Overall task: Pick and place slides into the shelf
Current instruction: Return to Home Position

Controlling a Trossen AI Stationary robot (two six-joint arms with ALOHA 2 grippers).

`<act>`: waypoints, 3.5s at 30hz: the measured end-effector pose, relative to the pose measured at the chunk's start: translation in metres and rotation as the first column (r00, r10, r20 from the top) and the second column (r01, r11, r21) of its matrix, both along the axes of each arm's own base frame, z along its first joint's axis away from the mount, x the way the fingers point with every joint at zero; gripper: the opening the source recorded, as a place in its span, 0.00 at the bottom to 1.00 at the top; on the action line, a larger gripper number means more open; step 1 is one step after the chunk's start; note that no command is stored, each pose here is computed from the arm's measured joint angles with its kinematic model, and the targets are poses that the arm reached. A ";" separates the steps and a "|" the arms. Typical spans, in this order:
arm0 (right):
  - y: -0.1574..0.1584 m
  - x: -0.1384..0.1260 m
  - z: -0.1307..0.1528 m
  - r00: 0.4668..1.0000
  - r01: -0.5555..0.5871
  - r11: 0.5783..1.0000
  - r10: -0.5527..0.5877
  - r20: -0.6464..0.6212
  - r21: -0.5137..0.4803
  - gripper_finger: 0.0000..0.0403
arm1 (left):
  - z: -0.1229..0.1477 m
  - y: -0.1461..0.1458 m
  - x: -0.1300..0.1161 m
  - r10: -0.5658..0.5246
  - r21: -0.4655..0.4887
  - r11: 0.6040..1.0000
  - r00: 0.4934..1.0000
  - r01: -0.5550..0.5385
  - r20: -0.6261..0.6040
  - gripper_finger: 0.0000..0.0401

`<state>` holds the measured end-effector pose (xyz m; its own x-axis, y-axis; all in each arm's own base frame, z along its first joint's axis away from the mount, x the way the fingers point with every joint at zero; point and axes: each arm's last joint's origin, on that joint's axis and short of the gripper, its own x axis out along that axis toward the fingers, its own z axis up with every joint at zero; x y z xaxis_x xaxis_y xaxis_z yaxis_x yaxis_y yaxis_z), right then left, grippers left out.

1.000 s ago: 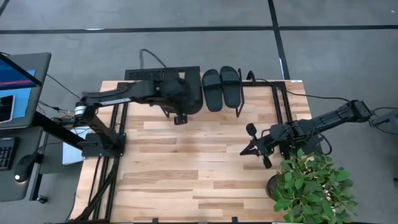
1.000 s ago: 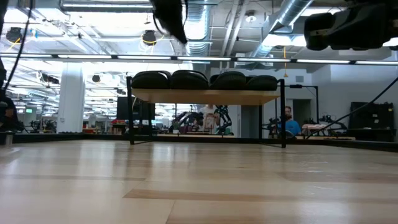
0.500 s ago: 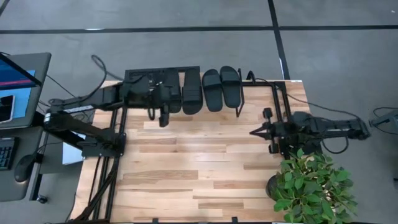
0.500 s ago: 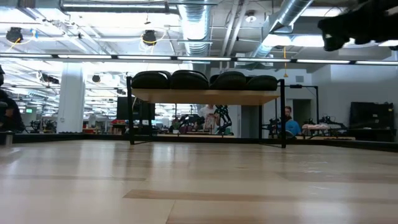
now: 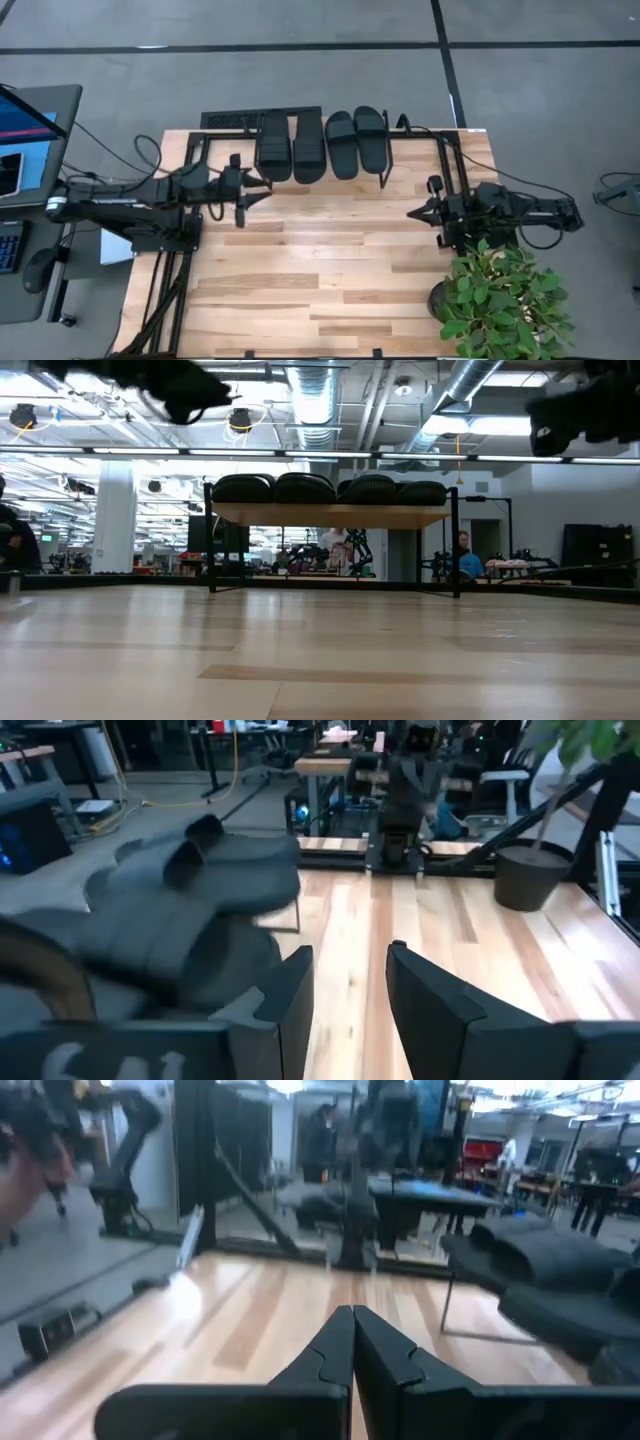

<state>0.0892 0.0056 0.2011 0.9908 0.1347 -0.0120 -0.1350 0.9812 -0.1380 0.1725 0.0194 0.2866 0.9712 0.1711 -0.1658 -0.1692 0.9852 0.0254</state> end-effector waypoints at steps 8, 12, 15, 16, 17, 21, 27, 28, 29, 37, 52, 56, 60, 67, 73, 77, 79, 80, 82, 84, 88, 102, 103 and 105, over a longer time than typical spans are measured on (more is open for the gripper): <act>0.001 -0.004 0.001 1.000 -0.014 1.000 0.013 0.013 0.011 0.00 | -0.050 -0.016 -0.036 -0.027 -0.011 1.000 0.998 0.028 0.054 0.29; 0.001 -0.004 -0.001 1.000 -0.017 1.000 0.017 -0.004 0.011 0.00 | -0.062 -0.023 -0.055 -0.030 -0.003 1.000 0.991 0.031 0.129 0.29; 0.001 -0.004 -0.001 1.000 -0.014 1.000 0.014 -0.007 0.016 0.00 | -0.071 -0.026 -0.066 -0.050 -0.009 0.999 0.983 0.053 0.177 0.29; 0.001 -0.004 -0.001 1.000 -0.011 1.000 0.012 -0.007 0.020 0.00 | -0.075 -0.027 -0.069 -0.060 -0.016 0.998 0.981 0.064 0.187 0.29; 0.001 -0.004 -0.001 1.000 -0.011 1.000 0.011 -0.009 0.027 0.00 | -0.079 -0.028 -0.071 -0.069 -0.021 0.997 0.979 0.074 0.192 0.29; 0.001 -0.004 -0.001 1.000 -0.005 0.999 0.005 -0.010 0.034 0.00 | -0.098 -0.030 -0.076 -0.090 -0.039 0.994 0.977 0.100 0.195 0.29; 0.001 -0.004 -0.002 1.000 -0.004 0.999 0.005 -0.018 0.043 0.00 | -0.112 -0.034 -0.077 -0.142 -0.047 0.986 0.956 0.159 0.256 0.29; 0.001 -0.004 -0.002 1.000 -0.004 0.999 0.004 -0.018 0.045 0.00 | -0.112 -0.035 -0.077 -0.168 -0.044 0.982 0.951 0.185 0.258 0.29; 0.001 -0.004 -0.002 1.000 -0.002 0.999 0.003 -0.020 0.046 0.00 | -0.113 -0.035 -0.077 -0.178 -0.042 0.980 0.951 0.194 0.251 0.29; 0.000 -0.004 -0.003 0.999 0.018 0.997 -0.015 -0.039 0.077 0.00 | -0.114 -0.036 -0.076 -0.157 -0.030 0.985 0.959 0.169 0.234 0.29; -0.003 -0.004 -0.011 0.985 0.137 0.979 -0.118 -0.128 0.152 0.00 | -0.115 -0.037 -0.076 -0.172 -0.025 0.983 0.958 0.182 0.230 0.29; -0.003 -0.005 -0.013 0.982 0.141 0.979 -0.119 -0.149 0.148 0.00 | -0.115 -0.037 -0.076 -0.171 -0.028 0.983 0.958 0.182 0.230 0.29; -0.003 -0.005 -0.015 0.979 0.143 0.979 -0.119 -0.165 0.145 0.00 | -0.115 -0.037 -0.076 -0.173 -0.016 0.983 0.958 0.182 0.228 0.29; -0.003 -0.005 -0.015 0.979 0.143 0.979 -0.118 -0.168 0.145 0.00 | -0.115 -0.037 -0.076 -0.174 -0.010 0.983 0.958 0.181 0.226 0.29; -0.003 -0.005 -0.015 0.979 0.143 0.979 -0.118 -0.167 0.145 0.00 | -0.115 -0.037 -0.076 -0.175 -0.009 0.983 0.958 0.182 0.226 0.29; -0.003 -0.005 -0.015 0.979 0.143 0.979 -0.118 -0.168 0.145 0.00 | -0.115 -0.037 -0.076 -0.177 0.000 0.983 0.958 0.181 0.224 0.29; -0.003 -0.005 -0.015 0.979 0.143 0.979 -0.118 -0.167 0.145 0.00 | -0.115 -0.037 -0.076 -0.177 0.003 0.983 0.958 0.181 0.224 0.29; -0.003 -0.005 -0.015 0.979 0.143 0.979 -0.118 -0.167 0.145 0.00 | -0.115 -0.037 -0.076 -0.177 0.000 0.983 0.958 0.182 0.224 0.29; -0.003 -0.005 -0.015 0.979 0.143 0.979 -0.118 -0.167 0.145 0.00 | -0.115 -0.037 -0.076 -0.176 -0.007 0.983 0.958 0.182 0.225 0.29; -0.003 -0.005 -0.015 0.979 0.143 0.979 -0.118 -0.167 0.145 0.00 | -0.115 -0.037 -0.076 -0.176 -0.004 0.983 0.958 0.182 0.225 0.29; -0.003 -0.005 -0.015 0.979 0.143 0.979 -0.118 -0.167 0.145 0.00 | -0.115 -0.037 -0.076 -0.177 0.000 0.983 0.958 0.182 0.224 0.29; -0.003 -0.005 -0.015 0.979 0.143 0.979 -0.118 -0.167 0.145 0.00 | -0.116 -0.037 -0.076 -0.178 0.004 0.983 0.959 0.181 0.223 0.29; -0.003 -0.005 -0.015 0.979 0.143 0.979 -0.118 -0.167 0.145 0.00 | -0.116 -0.037 -0.076 -0.178 0.008 0.983 0.959 0.181 0.222 0.29; -0.003 -0.005 -0.015 0.979 0.143 0.979 -0.118 -0.167 0.145 0.00 | -0.116 -0.037 -0.076 -0.179 0.011 0.983 0.959 0.181 0.222 0.29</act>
